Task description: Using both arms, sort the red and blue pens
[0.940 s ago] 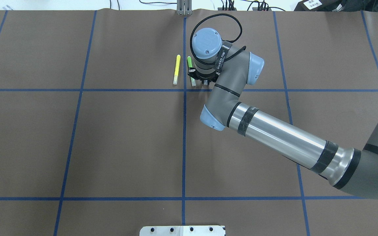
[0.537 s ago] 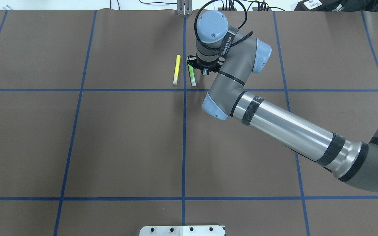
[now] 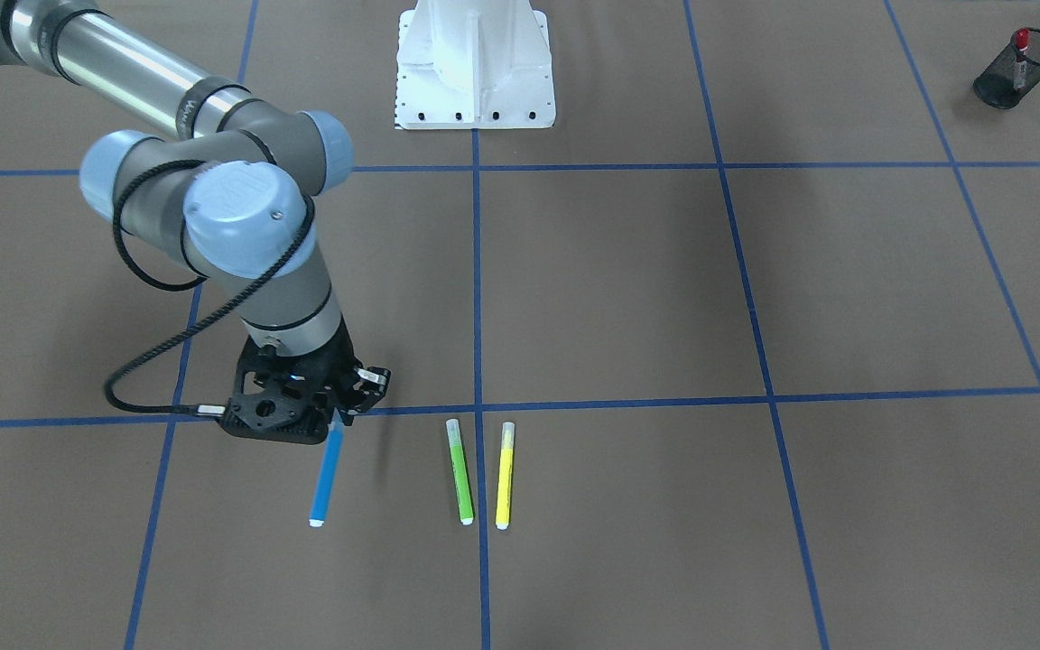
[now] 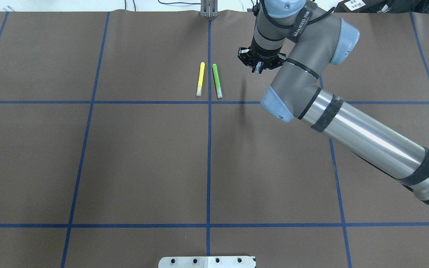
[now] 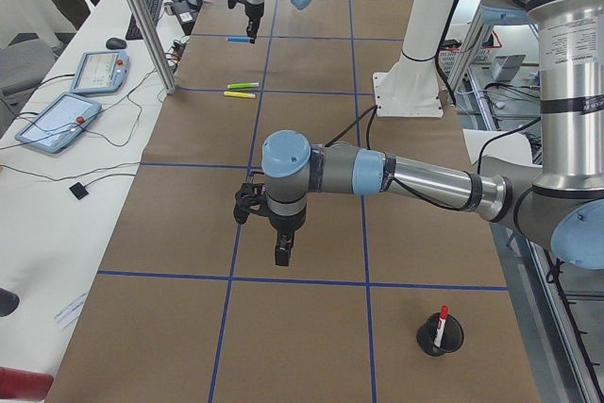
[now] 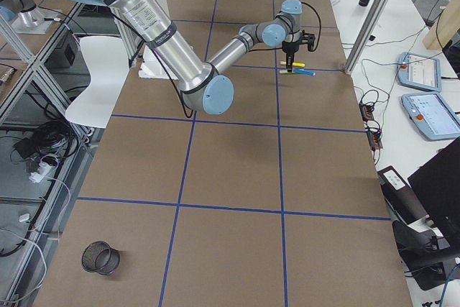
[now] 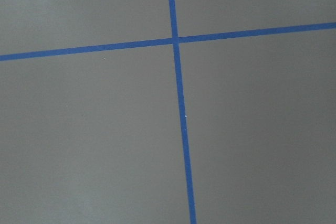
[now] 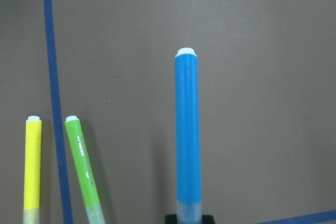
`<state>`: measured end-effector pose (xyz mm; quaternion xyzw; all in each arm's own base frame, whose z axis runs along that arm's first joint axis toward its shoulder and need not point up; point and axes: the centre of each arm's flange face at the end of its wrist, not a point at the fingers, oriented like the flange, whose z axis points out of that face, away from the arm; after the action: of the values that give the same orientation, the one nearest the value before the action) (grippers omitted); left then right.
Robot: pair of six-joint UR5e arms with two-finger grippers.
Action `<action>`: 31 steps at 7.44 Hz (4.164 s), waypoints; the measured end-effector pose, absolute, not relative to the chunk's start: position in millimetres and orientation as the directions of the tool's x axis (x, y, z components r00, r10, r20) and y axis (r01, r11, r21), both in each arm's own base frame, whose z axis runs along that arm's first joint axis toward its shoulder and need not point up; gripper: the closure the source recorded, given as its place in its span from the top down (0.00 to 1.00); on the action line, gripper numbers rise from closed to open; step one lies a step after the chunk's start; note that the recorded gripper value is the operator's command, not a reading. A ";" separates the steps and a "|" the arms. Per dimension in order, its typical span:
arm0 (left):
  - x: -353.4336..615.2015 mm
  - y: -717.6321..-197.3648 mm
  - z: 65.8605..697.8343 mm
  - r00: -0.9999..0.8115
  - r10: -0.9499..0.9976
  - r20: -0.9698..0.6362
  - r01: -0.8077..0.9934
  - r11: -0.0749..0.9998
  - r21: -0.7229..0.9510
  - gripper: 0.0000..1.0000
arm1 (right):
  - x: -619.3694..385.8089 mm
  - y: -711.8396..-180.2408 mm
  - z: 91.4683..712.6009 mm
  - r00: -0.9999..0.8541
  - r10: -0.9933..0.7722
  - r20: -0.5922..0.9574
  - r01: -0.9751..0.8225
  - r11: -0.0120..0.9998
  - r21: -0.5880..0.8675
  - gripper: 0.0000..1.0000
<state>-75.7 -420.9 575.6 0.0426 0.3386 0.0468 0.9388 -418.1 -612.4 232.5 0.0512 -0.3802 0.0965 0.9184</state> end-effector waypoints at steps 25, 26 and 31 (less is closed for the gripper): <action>-77.2 -396.7 598.6 0.773 0.222 -0.594 -0.123 0.971 0.204 1.00 | 178.3 -0.5 708.4 0.141 0.861 0.488 -0.161 0.507 -0.847 0.00; -77.2 -396.6 598.0 0.773 0.224 -0.594 -0.123 0.971 0.205 1.00 | 179.8 6.7 717.0 0.202 0.838 0.507 -0.137 0.537 -0.832 0.00; -77.1 -396.7 592.8 0.772 0.229 -0.593 -0.122 0.969 0.215 1.00 | 180.6 14.4 792.1 0.310 0.788 0.532 -0.169 0.596 -0.785 0.00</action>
<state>-77.1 -396.7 592.8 0.0823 0.3245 0.0936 0.9376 180.6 14.4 792.1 -0.3149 -0.4921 0.3210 0.7455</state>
